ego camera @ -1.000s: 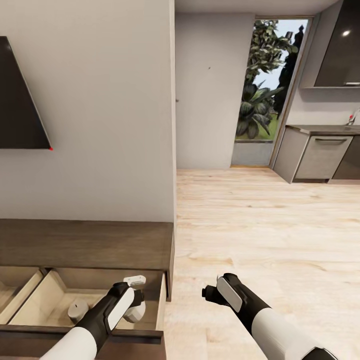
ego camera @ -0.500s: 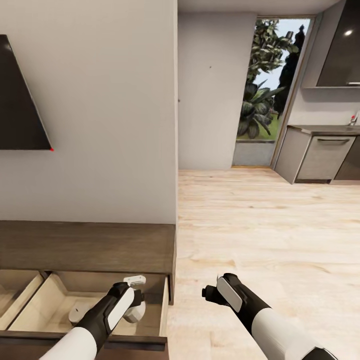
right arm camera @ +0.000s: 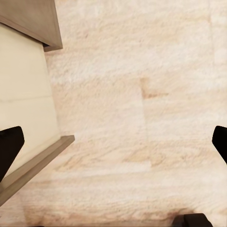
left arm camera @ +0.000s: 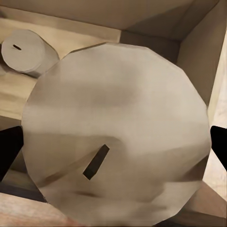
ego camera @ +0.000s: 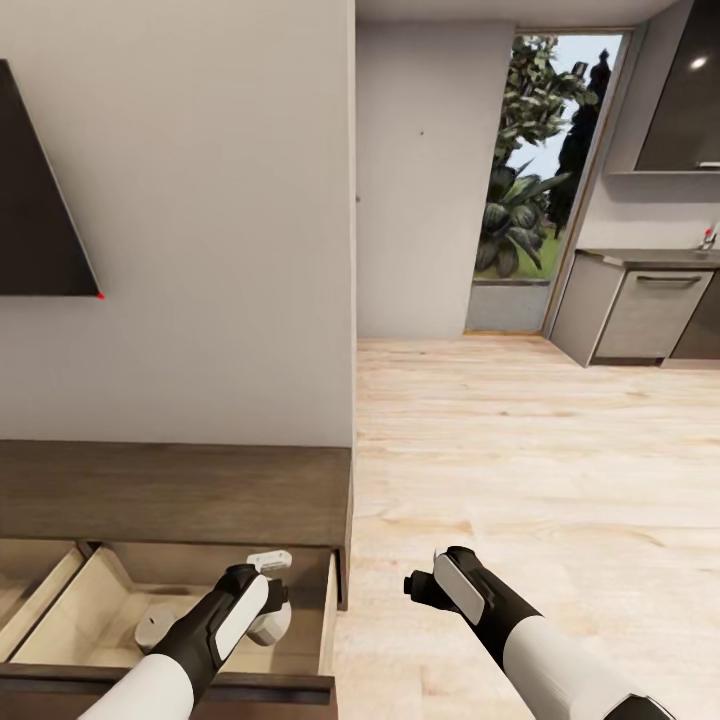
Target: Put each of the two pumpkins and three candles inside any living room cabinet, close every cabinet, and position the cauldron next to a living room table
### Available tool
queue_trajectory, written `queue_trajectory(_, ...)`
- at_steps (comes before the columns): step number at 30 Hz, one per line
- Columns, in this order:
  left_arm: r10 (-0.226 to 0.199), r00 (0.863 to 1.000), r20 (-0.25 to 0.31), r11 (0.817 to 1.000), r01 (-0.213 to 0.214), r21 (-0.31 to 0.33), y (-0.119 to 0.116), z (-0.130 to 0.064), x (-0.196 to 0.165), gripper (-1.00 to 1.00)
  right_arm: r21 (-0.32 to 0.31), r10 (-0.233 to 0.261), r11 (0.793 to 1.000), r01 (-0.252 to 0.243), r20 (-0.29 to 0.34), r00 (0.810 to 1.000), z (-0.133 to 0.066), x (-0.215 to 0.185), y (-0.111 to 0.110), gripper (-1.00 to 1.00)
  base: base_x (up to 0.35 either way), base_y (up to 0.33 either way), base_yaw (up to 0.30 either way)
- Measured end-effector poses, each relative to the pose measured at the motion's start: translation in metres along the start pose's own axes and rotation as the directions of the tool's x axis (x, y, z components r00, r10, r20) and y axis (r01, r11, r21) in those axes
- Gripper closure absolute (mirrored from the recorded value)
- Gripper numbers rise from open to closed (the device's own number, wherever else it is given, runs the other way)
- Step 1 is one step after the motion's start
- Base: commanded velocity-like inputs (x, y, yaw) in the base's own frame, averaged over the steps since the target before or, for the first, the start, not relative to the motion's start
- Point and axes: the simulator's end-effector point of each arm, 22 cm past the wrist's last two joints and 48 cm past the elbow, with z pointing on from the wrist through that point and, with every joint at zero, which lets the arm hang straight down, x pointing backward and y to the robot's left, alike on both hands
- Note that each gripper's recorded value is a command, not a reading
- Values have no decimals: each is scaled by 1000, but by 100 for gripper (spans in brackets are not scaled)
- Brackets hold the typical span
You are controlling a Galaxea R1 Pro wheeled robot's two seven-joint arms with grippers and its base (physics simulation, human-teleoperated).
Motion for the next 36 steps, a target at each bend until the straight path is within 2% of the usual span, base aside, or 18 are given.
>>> queue_trajectory(6, -1, 1000, 4, 1000, 1, 0, -1, 10, 5, 100, 0, -1, 1000, 1, 0, 1000, 11, 5, -2, -100, 0, 0, 0)
queue_trajectory(9, 0, 1000, 22, 1000, -1, 7, -9, 13, 5, 100, -1, -2, 1000, 2, 2, 1000, 16, 7, -2, -100, 0, 0, 0)
queue_trajectory(11, 26, 999, 44, 999, -25, -21, -6, 16, 3, 100, -1, -2, 1000, 2, 2, 1000, 19, 9, -2, -100, 0, 0, 0)
queue_trajectory(15, 41, 997, 60, 997, -37, -67, -5, 19, 4, 100, -1, -2, 1000, 2, 3, 1000, 27, 12, -4, -100, 0, 0, 0)
queue_trajectory(20, 24, 995, 93, 996, -16, -85, -3, 28, 4, 100, -2, -2, 1000, 2, 3, 1000, 36, 17, -5, -100, 0, 0, 0)
queue_trajectory(36, 18, 995, 94, 996, -10, -84, -4, 56, 23, 100, -2, -3, 1000, 3, 5, 1000, 66, 32, -10, -100, 0, 0, 0)
